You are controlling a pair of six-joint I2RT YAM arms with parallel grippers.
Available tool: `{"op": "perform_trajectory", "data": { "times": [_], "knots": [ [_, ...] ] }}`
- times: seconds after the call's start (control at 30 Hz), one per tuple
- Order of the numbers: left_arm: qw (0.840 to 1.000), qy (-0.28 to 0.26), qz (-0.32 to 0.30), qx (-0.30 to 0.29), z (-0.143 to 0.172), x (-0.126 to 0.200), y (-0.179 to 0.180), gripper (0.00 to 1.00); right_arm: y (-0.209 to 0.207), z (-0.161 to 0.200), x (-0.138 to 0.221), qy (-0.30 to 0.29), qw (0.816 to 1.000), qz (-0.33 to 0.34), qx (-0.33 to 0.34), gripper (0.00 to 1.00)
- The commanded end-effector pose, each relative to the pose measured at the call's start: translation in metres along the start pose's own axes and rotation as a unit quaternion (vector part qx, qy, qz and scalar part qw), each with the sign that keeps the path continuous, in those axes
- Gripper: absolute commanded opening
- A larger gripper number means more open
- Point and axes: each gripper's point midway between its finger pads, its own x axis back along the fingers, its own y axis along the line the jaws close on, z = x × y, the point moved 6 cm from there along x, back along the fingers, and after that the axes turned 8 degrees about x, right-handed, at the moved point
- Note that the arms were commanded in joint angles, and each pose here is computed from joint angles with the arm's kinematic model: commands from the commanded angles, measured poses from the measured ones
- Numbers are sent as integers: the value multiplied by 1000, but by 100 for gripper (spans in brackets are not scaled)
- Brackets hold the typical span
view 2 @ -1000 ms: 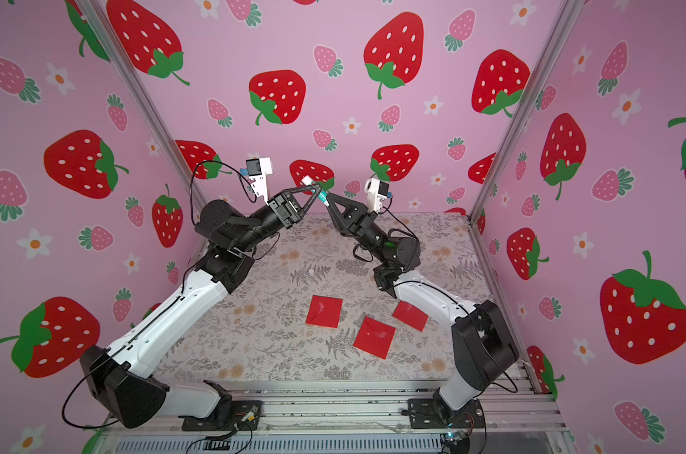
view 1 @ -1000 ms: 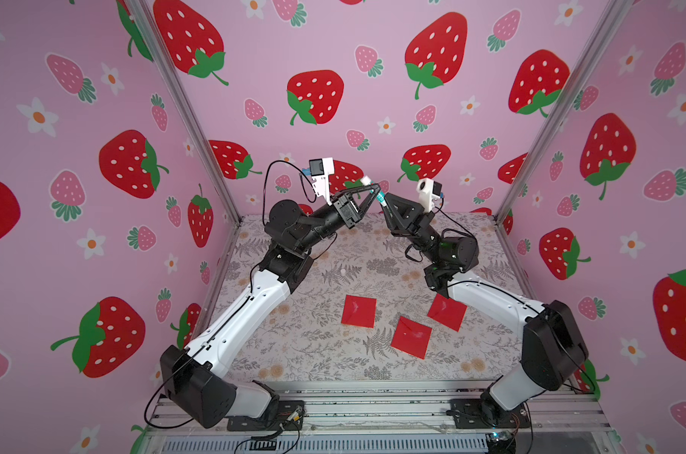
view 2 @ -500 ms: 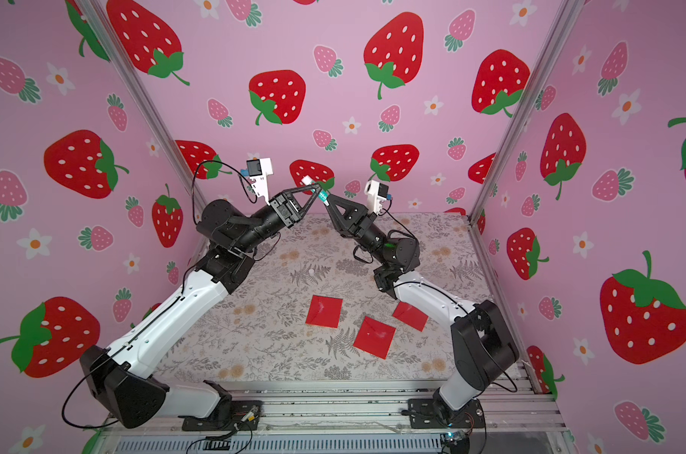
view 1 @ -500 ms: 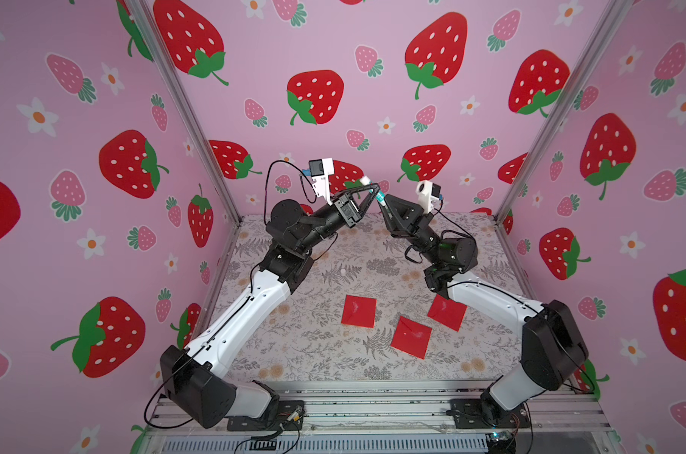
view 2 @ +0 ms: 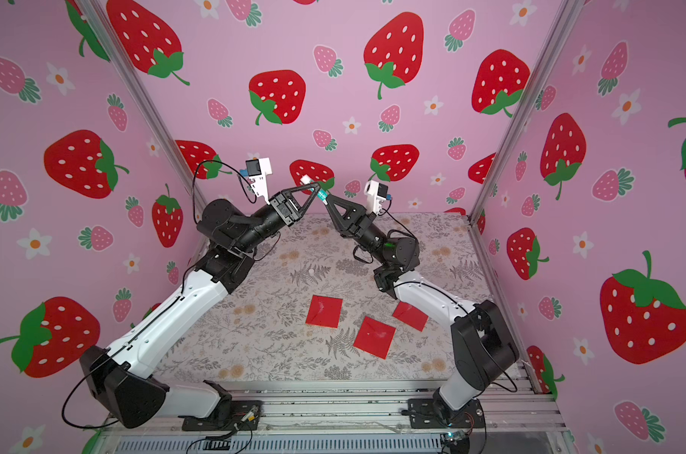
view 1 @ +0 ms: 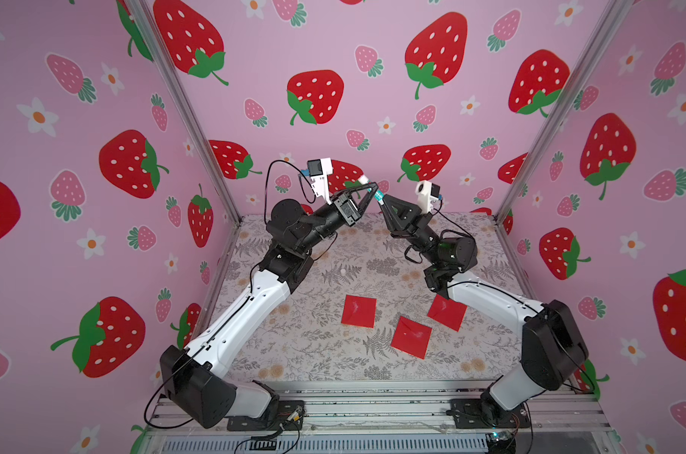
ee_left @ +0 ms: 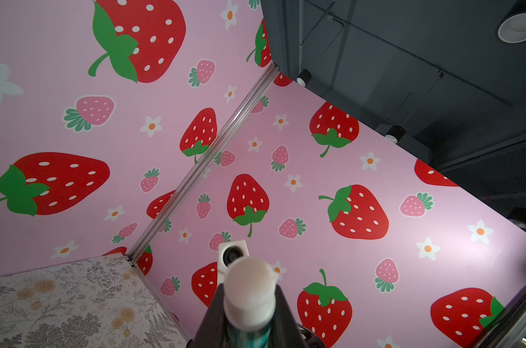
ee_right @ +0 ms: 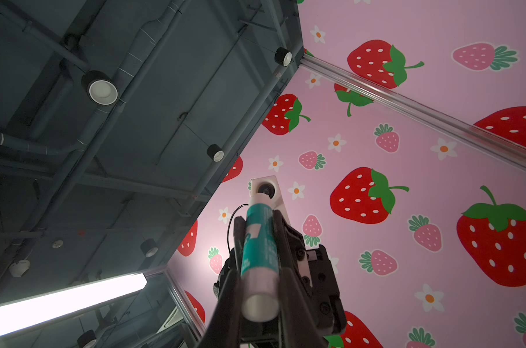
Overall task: Seal the envelope with a glue stick
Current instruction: Screw the glue stick.
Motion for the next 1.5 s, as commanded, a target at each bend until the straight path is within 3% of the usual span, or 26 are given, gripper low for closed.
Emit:
{"op": "perform_trajectory", "data": {
  "times": [0.0, 0.1, 0.17, 0.27, 0.47, 0.53, 0.57, 0.67, 0.73, 1.07, 1.27, 1.47],
  "knots": [
    [1000, -9, 28, -9, -11, 1, -22, 0, 12, 1, 1, 10, 998, 2, 56, 4],
    [999, -6, 32, -3, -11, 2, -24, 0, 13, 1, 8, 26, 980, 68, 183, 0],
    [999, -4, 34, 2, -11, 2, -25, 0, 19, 1, 11, 58, 945, 133, 293, 0],
    [999, 0, 38, 11, -10, 3, -27, 0, 33, 3, 11, 100, 850, 203, 476, 0],
    [998, 5, 48, 30, -9, 2, -30, 0, 51, 18, 7, 148, 641, 168, 734, 0],
    [998, 7, 55, 36, -9, 2, -32, 0, 52, 23, 5, 155, 576, 158, 787, 14],
    [998, 9, 57, 39, -9, 1, -32, 0, 54, 23, 4, 151, 562, 158, 798, 23],
    [997, 14, 63, 46, -7, 1, -33, 0, 57, 14, 1, 129, 552, 178, 804, 44],
    [996, 15, 68, 49, -7, 1, -35, 0, 57, 12, -1, 125, 550, 186, 804, 48],
    [996, 25, 71, 52, -4, 3, -41, 0, 60, 3, -10, 94, 541, 198, 812, 43],
    [997, 27, 58, 48, -2, 4, -38, 0, 66, 17, -12, 102, 554, 130, 816, 39],
    [997, 27, 61, 48, -2, 5, -40, 0, 68, 16, -18, 94, 568, 126, 808, 38]
  ]
}}
